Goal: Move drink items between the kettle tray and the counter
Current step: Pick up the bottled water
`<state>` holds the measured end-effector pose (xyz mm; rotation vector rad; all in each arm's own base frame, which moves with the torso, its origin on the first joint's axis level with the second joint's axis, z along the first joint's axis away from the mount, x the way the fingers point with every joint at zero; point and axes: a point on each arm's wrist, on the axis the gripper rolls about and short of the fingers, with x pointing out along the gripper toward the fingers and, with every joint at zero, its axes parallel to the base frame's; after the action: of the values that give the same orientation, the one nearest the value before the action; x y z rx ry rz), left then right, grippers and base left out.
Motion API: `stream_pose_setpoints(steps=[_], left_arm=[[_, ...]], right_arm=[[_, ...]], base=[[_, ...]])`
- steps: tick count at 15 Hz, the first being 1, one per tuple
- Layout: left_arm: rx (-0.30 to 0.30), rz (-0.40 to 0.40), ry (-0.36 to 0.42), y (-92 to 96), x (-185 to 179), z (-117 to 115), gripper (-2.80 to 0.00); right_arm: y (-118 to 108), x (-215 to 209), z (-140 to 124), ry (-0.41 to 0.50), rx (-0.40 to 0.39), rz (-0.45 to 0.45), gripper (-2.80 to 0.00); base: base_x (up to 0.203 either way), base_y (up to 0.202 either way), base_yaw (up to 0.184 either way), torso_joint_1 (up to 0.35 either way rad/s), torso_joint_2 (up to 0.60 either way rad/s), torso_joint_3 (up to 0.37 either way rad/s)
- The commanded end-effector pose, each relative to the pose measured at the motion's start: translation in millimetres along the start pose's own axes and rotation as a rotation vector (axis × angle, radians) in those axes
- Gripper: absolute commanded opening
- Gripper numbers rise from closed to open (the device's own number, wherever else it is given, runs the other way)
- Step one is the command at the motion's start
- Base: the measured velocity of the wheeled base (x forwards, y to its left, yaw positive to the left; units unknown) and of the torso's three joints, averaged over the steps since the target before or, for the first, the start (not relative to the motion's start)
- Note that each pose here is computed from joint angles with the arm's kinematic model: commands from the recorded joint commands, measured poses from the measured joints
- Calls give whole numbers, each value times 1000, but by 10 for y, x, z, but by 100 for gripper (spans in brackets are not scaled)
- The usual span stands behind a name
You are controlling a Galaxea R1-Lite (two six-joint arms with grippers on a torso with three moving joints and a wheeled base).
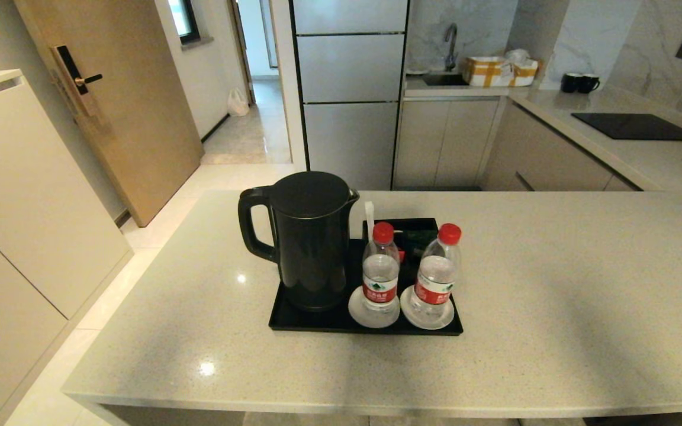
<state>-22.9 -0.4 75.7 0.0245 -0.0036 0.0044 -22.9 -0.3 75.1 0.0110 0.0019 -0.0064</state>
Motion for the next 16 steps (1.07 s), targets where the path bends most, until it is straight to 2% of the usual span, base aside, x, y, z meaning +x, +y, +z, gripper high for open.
stream_pose_setpoints(steps=[1, 12, 14, 16], left_arm=[[0, -1, 2, 0, 2, -4, -280], [0, 0, 2, 0, 2, -4, -280], [14, -4, 5, 0, 1, -1, -280], [83, -9, 9, -2, 1, -8, -280]], right_arm=[[0, 0, 0, 0, 0, 0, -280], [0, 0, 0, 0, 0, 0, -280], [0, 0, 1, -1, 0, 0, -280], [0, 0, 0, 0, 0, 0, -280]], base=[[0, 0, 0, 0, 0, 0], [0, 0, 0, 0, 0, 0], [0, 0, 0, 0, 0, 0], [0, 0, 0, 0, 0, 0]])
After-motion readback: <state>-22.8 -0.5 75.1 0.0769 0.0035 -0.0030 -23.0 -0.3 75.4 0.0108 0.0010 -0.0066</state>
